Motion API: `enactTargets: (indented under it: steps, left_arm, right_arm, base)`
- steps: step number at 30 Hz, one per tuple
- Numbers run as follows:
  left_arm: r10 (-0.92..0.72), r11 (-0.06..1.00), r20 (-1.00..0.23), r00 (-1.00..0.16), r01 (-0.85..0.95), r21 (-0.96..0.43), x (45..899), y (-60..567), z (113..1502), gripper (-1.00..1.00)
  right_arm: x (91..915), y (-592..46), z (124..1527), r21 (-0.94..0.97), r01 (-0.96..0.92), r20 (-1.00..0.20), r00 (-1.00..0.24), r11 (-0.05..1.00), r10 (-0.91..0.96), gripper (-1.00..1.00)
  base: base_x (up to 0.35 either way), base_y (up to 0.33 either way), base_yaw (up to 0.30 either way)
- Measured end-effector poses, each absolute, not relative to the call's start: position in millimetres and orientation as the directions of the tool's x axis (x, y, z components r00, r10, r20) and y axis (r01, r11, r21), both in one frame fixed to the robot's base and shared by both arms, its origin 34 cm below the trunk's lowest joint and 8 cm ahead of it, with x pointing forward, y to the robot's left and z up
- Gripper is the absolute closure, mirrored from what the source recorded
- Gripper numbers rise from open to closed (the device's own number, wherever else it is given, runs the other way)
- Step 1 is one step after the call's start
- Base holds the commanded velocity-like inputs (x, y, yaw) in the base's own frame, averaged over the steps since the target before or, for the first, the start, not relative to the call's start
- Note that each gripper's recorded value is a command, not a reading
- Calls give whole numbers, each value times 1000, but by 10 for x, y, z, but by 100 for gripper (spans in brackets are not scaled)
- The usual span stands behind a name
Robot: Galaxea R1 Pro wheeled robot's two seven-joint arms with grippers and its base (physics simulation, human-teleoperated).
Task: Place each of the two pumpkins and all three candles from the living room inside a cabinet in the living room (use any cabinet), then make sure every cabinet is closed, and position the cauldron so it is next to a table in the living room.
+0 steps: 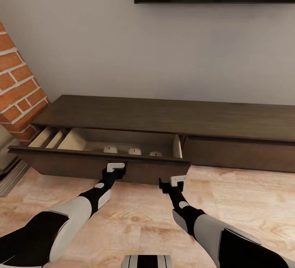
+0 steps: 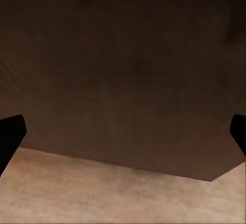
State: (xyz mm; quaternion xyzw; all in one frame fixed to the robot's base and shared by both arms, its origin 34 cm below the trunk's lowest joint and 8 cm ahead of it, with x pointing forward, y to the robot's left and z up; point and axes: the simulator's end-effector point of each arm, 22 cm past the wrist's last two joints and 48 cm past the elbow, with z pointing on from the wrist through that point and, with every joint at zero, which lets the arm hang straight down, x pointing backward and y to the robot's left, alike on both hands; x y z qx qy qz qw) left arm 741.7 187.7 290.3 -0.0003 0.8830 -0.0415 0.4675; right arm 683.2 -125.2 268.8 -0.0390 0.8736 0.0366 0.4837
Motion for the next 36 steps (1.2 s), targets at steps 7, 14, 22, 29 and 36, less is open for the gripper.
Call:
enactTargets:
  steps: [7,14,22,29,36]
  left_arm:
    - [-41,997,-826,-563,36,-75,7417,1879,2903,-100]
    - [-41,997,-826,-563,37,-74,7417,1878,2903,-100]
    - [-41,997,-825,-563,37,-74,7417,1879,2902,-100]
    - [-45,996,-825,-564,33,-77,7415,1875,2900,-100]
    - [-50,996,-825,-563,29,-80,7418,1877,2901,-100]
  right_arm:
    - [6832,-1252,2687,26,-103,-848,-529,994,-33,-100]
    - [6832,-1252,2687,26,-103,-848,-529,994,-33,-100]
    - [6767,-1253,2641,28,-102,-843,-537,994,-31,-100]
    - [6738,-1253,2619,29,-101,-840,-542,994,-31,-100]
    - [6737,-1253,2618,29,-102,-839,-543,994,-31,-100]
  base:
    - [177,0,0]
    - [151,0,0]
    - [151,0,0]
    - [139,0,0]
    - [83,0,0]
